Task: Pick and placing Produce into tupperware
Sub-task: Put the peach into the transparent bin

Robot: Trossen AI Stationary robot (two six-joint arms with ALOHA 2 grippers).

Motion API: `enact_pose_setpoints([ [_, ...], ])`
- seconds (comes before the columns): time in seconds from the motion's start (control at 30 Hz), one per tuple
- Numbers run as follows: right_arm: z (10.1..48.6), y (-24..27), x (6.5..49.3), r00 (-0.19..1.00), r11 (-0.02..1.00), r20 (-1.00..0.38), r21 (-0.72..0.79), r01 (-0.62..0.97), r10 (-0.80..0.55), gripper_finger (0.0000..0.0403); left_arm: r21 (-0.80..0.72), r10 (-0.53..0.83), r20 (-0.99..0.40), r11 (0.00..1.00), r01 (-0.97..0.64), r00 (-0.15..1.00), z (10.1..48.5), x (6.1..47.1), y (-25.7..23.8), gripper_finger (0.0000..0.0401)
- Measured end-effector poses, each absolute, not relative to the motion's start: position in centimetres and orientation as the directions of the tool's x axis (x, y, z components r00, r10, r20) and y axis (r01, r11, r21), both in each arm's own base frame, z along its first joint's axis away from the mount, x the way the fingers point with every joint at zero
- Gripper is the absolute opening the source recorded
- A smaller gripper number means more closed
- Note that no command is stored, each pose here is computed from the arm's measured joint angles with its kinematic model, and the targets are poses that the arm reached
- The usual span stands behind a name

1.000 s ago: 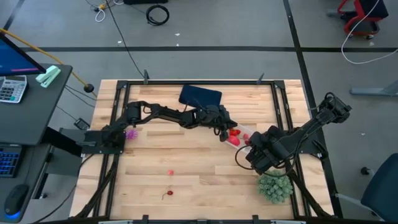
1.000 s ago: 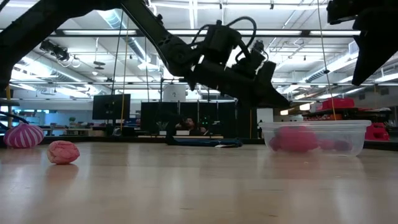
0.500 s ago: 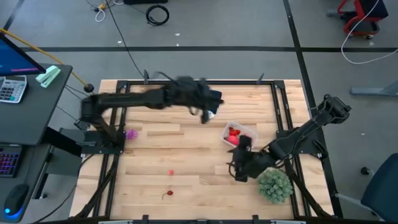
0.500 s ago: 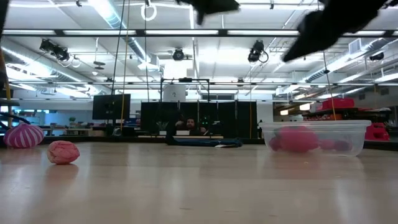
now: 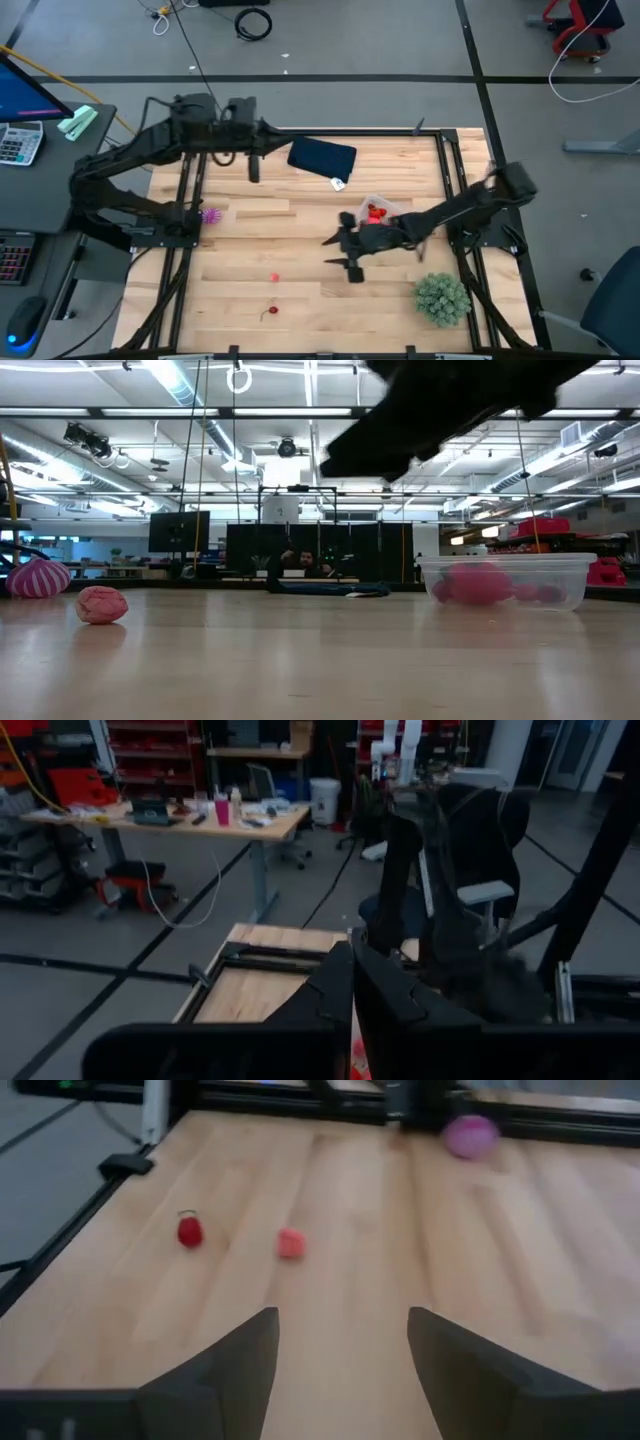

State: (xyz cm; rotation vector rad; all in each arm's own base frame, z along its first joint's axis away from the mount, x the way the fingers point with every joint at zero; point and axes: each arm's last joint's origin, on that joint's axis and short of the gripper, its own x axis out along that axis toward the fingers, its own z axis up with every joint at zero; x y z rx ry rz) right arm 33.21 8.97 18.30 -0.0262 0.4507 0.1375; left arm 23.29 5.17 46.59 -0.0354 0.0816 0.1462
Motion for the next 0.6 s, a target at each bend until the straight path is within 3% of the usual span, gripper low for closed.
enact_pose_setpoints([
  [0.17, 16.0, 10.1, 38.8, 0.856, 0.962, -0.458, -0.003, -0.271, 0.24, 0.0235, -0.029, 0.144, -0.082, 0.989, -0.147, 0.986, 46.8, 22.7, 5.0, 0.0009],
  [0.37, 14.0, 11.4, 44.6, 0.851, 0.951, -0.464, -0.057, -0.305, 0.245, 0.0241, -0.03, 0.143, -0.09, 0.989, -0.147, 0.986, 46.7, 22.6, 5.0, 0.0017],
  [0.6, 12.3, 12.0, 48.0, 0.836, 0.952, -0.494, -0.053, -0.302, 0.238, 0.0242, -0.034, 0.142, -0.133, 0.988, -0.148, 0.981, 46.3, 22.6, 5.0, 0.0025],
])
